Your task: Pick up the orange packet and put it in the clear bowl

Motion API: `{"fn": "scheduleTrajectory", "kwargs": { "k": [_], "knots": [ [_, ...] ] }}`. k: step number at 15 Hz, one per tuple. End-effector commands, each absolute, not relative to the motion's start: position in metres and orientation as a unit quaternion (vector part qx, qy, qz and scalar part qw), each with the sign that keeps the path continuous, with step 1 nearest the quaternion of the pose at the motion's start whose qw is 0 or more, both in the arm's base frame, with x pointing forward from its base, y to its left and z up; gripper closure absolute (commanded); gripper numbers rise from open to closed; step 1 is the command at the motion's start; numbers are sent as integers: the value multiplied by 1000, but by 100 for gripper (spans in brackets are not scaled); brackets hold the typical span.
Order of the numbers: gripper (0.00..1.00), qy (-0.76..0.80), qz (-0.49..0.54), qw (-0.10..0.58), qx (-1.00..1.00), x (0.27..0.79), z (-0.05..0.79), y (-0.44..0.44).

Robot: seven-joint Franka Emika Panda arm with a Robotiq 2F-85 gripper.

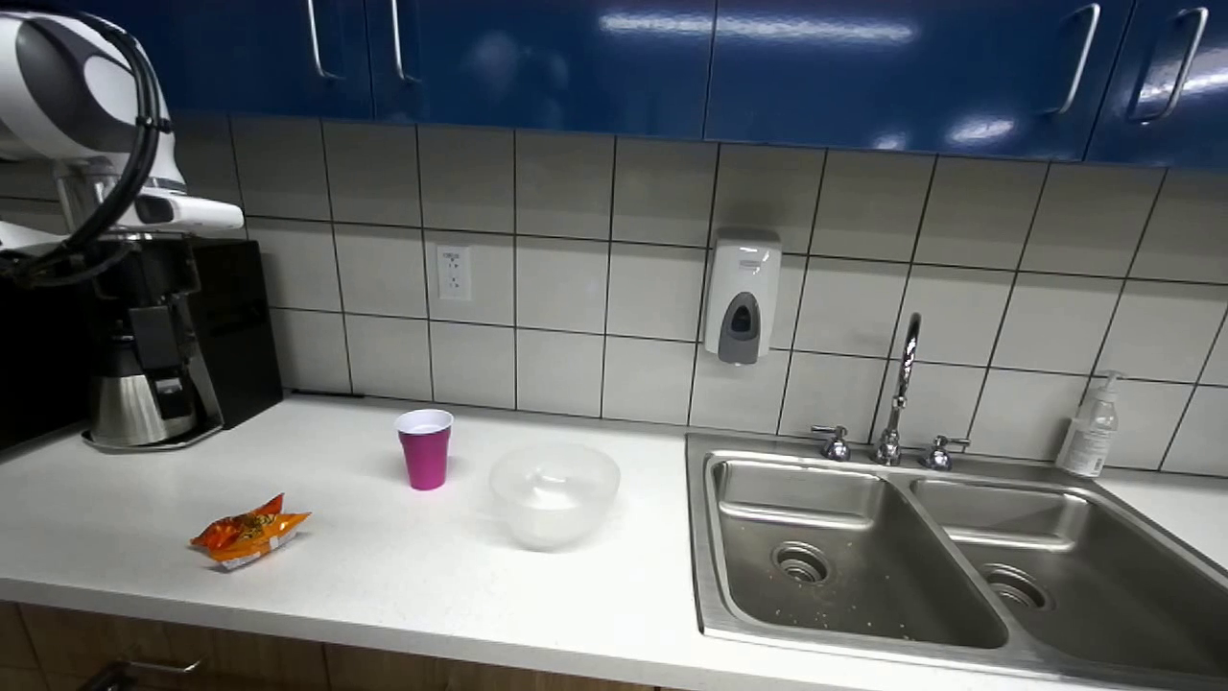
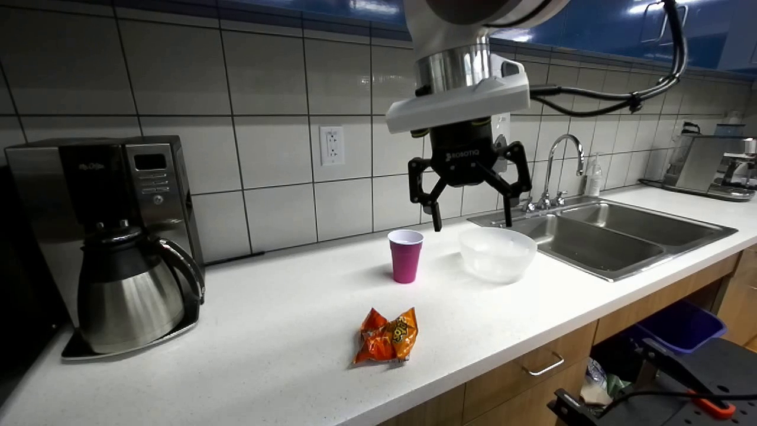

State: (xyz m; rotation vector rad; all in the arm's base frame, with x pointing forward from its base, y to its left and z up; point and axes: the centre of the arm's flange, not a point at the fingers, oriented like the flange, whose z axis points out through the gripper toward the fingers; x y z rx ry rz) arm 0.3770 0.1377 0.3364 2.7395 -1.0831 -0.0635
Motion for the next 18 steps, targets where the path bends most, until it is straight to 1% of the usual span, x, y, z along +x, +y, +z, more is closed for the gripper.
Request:
{"fn": "scheduleTrajectory", "kwargs": {
  "k": [1,11,18],
  "knots": [
    [0,-402,-29,105,909,408,317,147],
    [0,-426,-65,124,894,471,264,170],
    [0,-456,-92,152,872,491,234,175]
  ]
}}
